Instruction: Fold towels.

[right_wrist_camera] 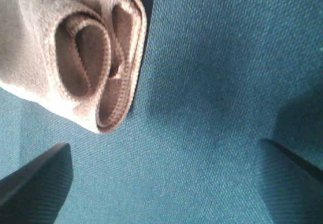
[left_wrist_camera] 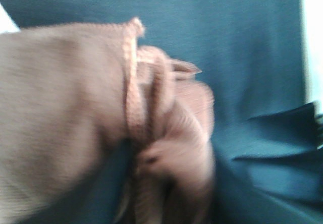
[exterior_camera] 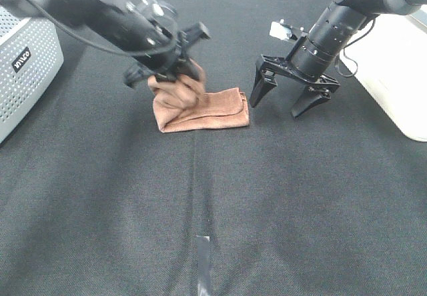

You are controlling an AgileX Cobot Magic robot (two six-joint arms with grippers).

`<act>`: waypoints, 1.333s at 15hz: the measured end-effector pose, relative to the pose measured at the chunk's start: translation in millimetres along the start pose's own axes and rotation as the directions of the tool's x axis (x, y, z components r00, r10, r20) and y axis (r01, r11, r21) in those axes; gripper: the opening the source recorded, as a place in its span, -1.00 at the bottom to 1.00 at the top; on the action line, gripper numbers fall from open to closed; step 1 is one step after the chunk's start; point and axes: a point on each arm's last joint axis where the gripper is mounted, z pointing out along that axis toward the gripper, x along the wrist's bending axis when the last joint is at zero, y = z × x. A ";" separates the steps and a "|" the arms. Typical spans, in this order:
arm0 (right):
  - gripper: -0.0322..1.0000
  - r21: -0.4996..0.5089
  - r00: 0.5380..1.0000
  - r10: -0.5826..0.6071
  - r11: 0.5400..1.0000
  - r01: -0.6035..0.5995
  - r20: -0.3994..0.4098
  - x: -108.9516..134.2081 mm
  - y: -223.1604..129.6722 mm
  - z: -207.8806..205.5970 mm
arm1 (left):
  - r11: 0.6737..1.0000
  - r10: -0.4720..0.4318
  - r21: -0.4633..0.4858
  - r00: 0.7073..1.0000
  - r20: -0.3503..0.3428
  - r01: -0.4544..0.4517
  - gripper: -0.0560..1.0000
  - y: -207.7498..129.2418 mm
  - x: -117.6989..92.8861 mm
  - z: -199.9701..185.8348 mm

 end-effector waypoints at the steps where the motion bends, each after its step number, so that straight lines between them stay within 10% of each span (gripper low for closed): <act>1: 0.82 0.008 1.000 0.000 1.000 0.000 -0.002 0.2 -0.7 0.0 | 1.000 -0.016 -0.017 1.000 0.020 0.017 0.11 -1.6 -5.3 1.9; 5: 0.82 0.006 1.000 0.009 1.000 -0.009 -0.025 2.3 -0.5 -0.1 | 0.995 -0.094 -0.021 0.989 0.117 0.097 0.32 -3.9 -24.8 2.5; 9: 0.82 -0.018 0.998 -0.010 1.000 0.008 -0.064 9.7 0.5 -8.0 | 0.992 0.096 -0.095 0.982 0.162 -0.081 0.32 23.3 -43.8 -35.1; 12: 0.82 -0.124 0.981 -0.062 0.992 0.040 -0.185 37.4 2.2 -41.7 | 0.952 0.219 -0.231 0.974 0.059 -0.200 0.32 63.0 -28.3 -87.1; 20: 0.82 -0.224 0.850 -0.135 0.974 0.020 -0.510 110.6 12.8 0.7 | 0.953 0.194 -0.232 0.981 -0.024 -0.194 0.32 84.3 7.7 -106.3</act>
